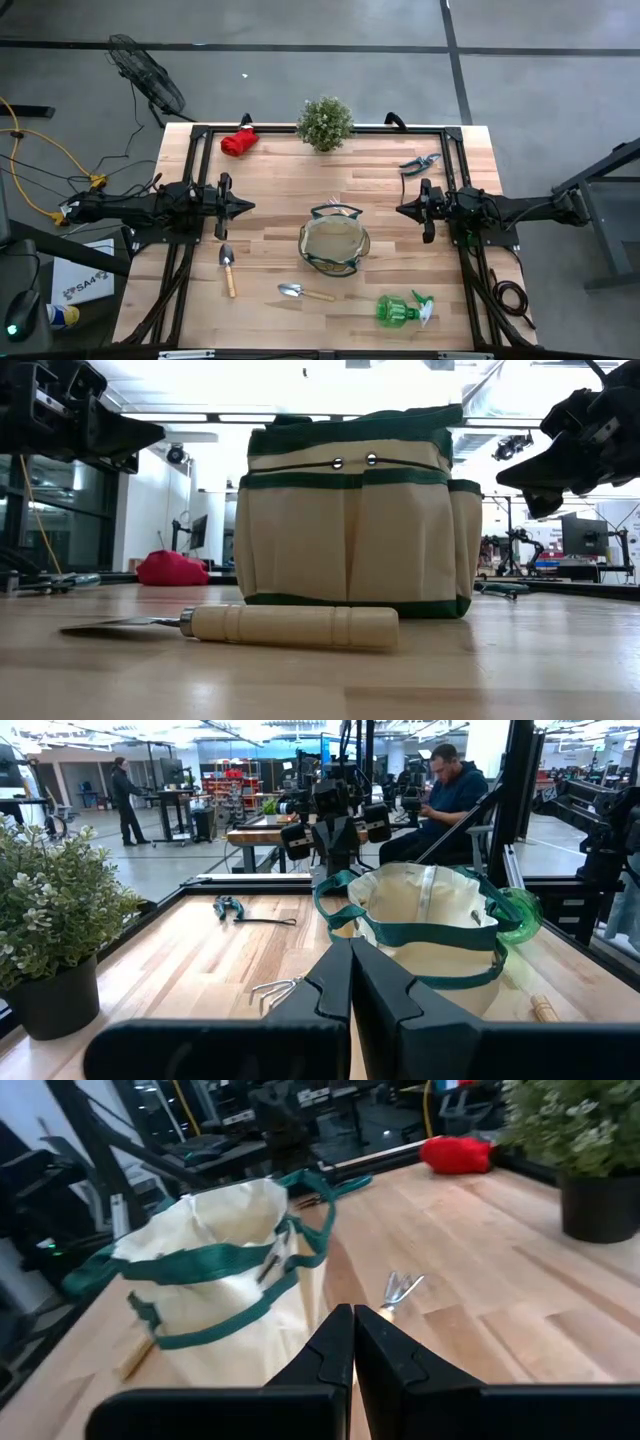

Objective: Pick & Place Garden tools in Gardening bag
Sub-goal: Put the top green shear scissors into the brown gardening bag

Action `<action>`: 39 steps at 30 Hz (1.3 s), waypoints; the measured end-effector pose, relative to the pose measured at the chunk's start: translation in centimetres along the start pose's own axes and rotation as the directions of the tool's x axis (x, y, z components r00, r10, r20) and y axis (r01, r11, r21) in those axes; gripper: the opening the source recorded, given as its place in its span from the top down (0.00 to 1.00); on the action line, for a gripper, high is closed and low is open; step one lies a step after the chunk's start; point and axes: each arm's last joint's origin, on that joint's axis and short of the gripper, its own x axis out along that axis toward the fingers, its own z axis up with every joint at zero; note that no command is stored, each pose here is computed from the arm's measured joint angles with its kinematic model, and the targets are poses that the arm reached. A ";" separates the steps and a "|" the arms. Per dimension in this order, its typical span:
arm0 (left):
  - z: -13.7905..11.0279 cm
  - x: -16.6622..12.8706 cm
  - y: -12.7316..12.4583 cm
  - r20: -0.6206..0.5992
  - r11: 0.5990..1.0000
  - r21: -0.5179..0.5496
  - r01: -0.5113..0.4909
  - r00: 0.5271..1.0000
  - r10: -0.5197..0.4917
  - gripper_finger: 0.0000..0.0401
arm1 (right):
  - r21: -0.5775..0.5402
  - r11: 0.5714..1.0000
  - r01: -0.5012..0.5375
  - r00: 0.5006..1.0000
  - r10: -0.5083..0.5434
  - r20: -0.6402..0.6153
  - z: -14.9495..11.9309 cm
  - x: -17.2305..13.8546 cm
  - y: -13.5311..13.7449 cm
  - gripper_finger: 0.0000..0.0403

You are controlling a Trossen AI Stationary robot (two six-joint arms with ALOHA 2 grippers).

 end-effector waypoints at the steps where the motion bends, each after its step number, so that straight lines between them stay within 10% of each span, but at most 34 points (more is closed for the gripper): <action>1: 0.0 0.0 0.0 0.000 1.000 0.000 0.000 1.000 0.000 1.00 | -0.005 1.000 0.002 1.000 -0.002 0.001 0.0 0.0 0.0 0.99; 8: 0.0 0.0 0.0 0.000 1.000 0.000 0.000 1.000 0.000 1.00 | 0.000 1.000 0.002 1.000 -0.002 0.000 0.0 0.0 0.0 0.99; 13: 0.0 0.0 0.0 0.000 1.000 0.000 0.000 1.000 0.000 1.00 | 0.244 0.970 -0.007 1.000 0.008 -0.002 0.0 0.0 0.0 0.99; 20: 0.0 0.0 0.0 0.000 1.000 0.000 0.000 1.000 0.000 1.00 | 0.718 0.696 0.033 0.997 -0.074 0.026 0.1 0.0 -0.2 0.99; 31: 0.0 0.0 0.0 0.000 1.000 0.000 0.000 1.000 0.000 1.00 | 0.805 0.593 0.027 0.996 -0.085 0.029 0.1 0.0 -0.2 0.99; 39: 0.0 0.0 0.0 0.000 1.000 0.000 0.000 1.000 0.000 1.00 | 0.778 0.628 0.029 0.992 -0.112 0.053 0.8 -0.1 -0.2 0.99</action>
